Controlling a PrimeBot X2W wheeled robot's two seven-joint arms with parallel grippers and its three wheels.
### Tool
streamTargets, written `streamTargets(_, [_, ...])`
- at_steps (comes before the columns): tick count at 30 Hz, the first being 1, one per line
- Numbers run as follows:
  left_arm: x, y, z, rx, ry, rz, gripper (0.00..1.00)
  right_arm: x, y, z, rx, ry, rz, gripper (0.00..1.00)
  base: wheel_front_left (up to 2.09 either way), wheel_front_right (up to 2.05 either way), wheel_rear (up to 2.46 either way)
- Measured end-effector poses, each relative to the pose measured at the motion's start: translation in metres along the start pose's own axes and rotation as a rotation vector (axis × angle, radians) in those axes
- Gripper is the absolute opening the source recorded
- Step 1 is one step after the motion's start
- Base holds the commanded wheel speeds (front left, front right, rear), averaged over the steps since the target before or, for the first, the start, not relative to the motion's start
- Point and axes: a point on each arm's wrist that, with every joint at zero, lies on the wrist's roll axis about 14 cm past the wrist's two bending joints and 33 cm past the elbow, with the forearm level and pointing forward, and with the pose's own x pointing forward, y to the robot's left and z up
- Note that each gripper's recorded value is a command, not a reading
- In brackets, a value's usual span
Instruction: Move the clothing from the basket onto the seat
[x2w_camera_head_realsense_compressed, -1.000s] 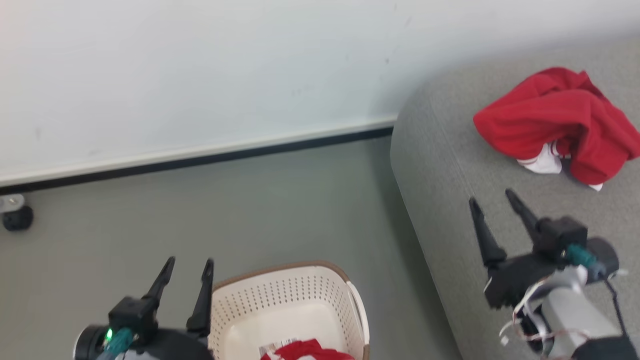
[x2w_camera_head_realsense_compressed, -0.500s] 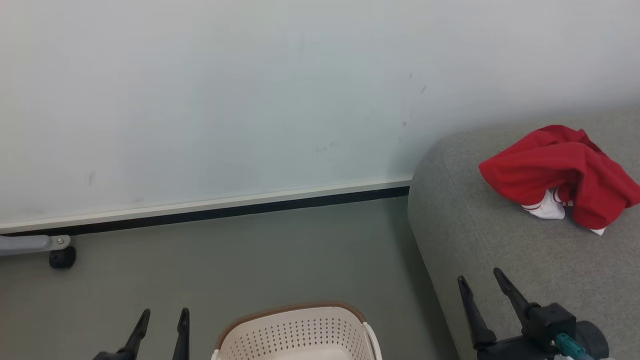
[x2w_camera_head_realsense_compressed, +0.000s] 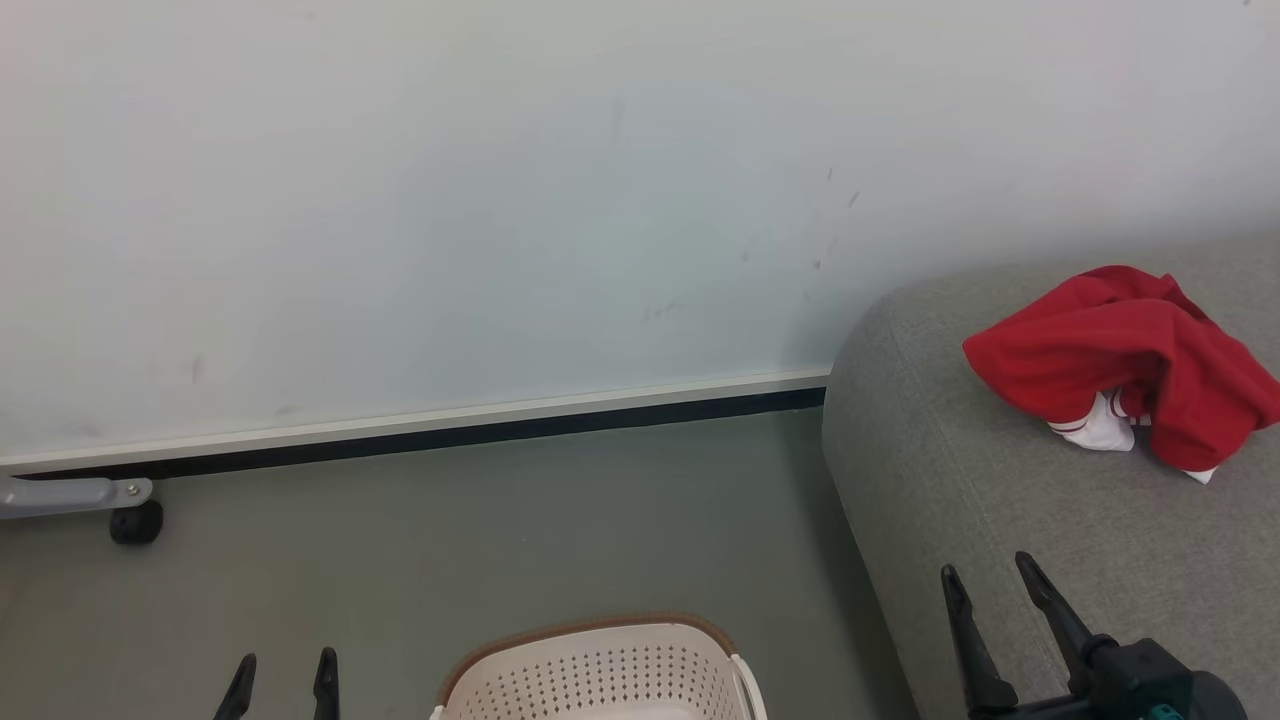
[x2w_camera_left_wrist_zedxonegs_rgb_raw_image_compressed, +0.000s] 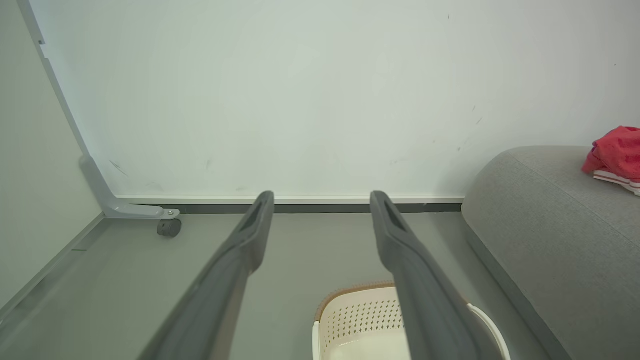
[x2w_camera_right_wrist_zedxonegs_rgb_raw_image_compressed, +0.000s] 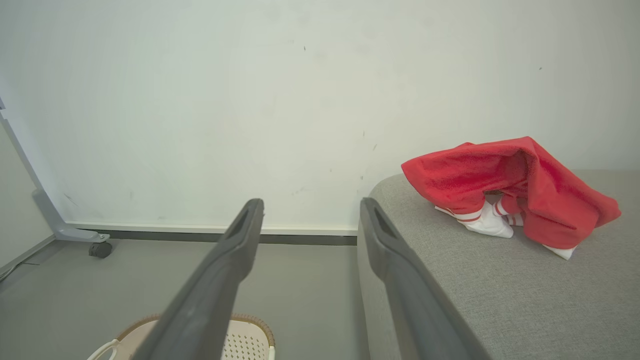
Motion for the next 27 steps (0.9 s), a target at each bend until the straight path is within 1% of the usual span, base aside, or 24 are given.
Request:
streamTargets(14, [0.001, -0.003, 0.010, 0.014, -0.037, -0.002, 1.00, -0.004, -0.002, 0.010, -0.011, -0.032, -0.009, 1.00, 0.00, 0.00, 0.00])
streamTargets(27, [-0.003, -0.002, 0.006, 0.017, -0.025, 0.003, 1.00, -0.005, -0.008, 0.012, -0.018, -0.041, -0.030, 1.00, 0.00, 0.00, 0.00])
